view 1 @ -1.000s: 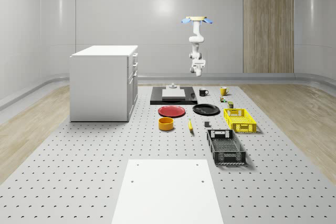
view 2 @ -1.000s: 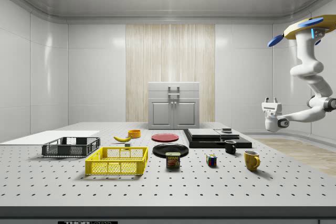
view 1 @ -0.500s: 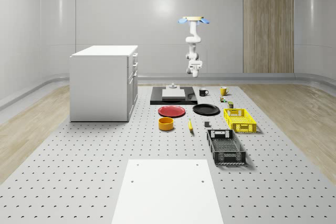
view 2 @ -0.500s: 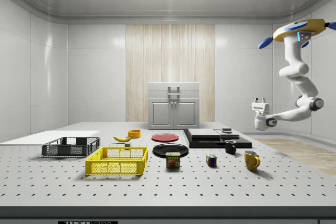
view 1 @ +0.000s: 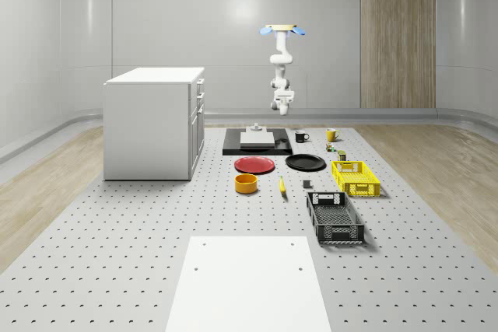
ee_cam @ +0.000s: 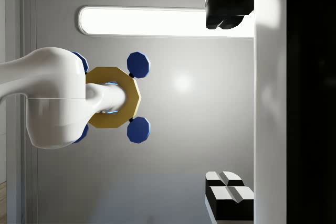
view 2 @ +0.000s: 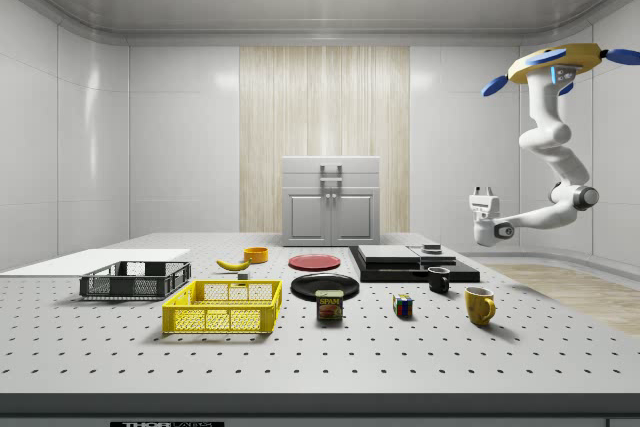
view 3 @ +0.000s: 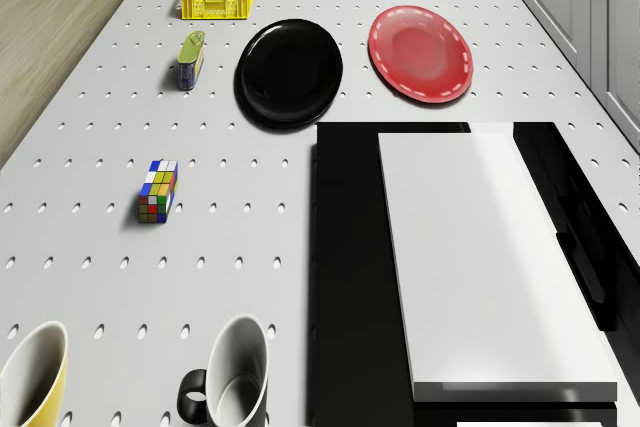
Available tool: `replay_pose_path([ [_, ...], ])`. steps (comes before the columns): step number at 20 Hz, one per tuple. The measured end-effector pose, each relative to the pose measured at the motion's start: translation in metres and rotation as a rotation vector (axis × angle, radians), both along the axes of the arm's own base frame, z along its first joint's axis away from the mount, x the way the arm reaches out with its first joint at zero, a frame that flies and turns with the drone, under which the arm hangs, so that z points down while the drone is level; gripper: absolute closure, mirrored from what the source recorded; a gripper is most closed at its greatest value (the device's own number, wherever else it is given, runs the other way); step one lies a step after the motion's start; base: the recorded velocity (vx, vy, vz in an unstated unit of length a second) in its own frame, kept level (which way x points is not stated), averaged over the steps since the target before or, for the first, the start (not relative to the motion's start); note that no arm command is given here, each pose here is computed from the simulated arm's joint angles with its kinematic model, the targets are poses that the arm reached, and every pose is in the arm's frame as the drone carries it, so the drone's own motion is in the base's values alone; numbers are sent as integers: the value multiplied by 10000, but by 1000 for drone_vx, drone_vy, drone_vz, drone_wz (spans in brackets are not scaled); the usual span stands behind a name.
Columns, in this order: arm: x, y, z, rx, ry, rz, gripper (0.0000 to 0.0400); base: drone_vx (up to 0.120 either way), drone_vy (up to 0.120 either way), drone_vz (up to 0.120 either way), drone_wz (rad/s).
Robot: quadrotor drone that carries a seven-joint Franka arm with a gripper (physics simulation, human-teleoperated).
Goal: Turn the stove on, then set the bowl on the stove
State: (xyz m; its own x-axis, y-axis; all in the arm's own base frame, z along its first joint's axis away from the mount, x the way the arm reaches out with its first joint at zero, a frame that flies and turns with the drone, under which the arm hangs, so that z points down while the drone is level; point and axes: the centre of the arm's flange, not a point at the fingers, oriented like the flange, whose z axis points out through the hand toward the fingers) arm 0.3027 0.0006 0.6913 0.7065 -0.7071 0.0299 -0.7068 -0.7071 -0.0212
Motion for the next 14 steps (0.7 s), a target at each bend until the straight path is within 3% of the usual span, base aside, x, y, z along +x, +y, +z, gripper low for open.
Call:
replay_pose_path([
  [14,-10,60,-3,-600,-106,-14,0,0,-120,0,0],
])
